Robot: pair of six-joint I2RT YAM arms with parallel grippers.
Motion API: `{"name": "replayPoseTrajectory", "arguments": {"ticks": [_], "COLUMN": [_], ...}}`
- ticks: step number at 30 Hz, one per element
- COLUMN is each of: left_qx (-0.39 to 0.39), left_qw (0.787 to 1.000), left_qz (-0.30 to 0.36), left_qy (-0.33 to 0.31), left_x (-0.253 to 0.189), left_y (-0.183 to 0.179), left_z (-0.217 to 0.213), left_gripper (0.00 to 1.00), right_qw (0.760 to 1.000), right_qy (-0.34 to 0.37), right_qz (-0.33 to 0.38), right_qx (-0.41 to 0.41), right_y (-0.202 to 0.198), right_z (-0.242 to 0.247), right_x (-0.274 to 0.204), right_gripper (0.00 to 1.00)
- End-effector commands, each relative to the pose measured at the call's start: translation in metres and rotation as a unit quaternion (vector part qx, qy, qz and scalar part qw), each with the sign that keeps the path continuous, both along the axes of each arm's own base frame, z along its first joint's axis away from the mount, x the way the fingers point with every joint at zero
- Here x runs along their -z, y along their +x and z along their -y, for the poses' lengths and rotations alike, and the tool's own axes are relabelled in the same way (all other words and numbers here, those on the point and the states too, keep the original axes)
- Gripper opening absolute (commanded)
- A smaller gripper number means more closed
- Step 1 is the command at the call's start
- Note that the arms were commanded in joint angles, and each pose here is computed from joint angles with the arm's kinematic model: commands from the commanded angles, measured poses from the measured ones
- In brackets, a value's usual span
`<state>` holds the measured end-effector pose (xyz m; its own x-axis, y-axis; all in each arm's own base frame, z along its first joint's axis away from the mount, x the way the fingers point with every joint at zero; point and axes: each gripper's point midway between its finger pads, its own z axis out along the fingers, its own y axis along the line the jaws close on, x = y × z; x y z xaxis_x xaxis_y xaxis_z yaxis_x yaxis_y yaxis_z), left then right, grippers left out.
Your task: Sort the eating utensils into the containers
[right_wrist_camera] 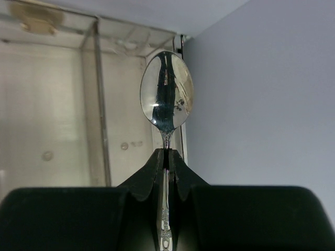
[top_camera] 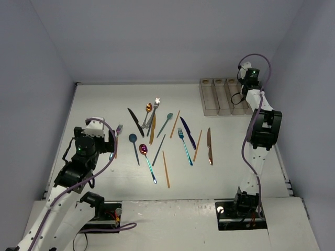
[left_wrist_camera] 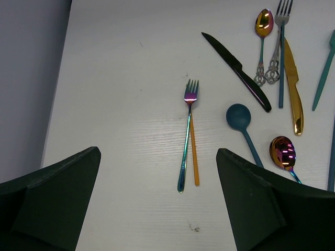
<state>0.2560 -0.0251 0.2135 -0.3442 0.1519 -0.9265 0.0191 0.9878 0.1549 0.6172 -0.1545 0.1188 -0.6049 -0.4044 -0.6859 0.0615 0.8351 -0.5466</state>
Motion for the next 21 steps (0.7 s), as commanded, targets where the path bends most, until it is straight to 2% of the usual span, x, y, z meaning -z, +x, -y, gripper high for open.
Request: {"name": "replayPoseTrajectory", "arguments": {"ticks": [1,11,15,18,21], "left_qx": [-0.005,0.005,0.006,0.007,0.011], "left_qw": [0.999,1.000,1.000,1.000,1.000], "left_qz": [0.034,0.025,0.025,0.021,0.020], "left_qy": [0.003,0.006,0.006,0.008,0.004], "left_x": [-0.015,-0.011,-0.011,-0.009,-0.011], "left_y": [0.009,0.010,0.010,0.012,0.013], "left_z": [-0.001,0.002,0.003,0.003,0.006], "left_gripper": [0.91,0.91,0.91,0.91,0.91], "right_qw": [0.998,0.998,0.997,0.996,0.993], "right_qy": [-0.002,0.008,0.007,0.017,0.033], "right_qz": [0.060,0.066,0.070,0.086,0.115], "right_qx": [0.002,0.000,0.010,0.017,0.023], "right_y": [0.023,0.037,0.039,0.035,0.026], "right_z": [0.013,0.015,0.020,0.016,-0.001], "right_x": [-0.027,-0.009,-0.009,-0.026,-0.062], "right_gripper": [0.03,0.16,0.26,0.35,0.45]}}
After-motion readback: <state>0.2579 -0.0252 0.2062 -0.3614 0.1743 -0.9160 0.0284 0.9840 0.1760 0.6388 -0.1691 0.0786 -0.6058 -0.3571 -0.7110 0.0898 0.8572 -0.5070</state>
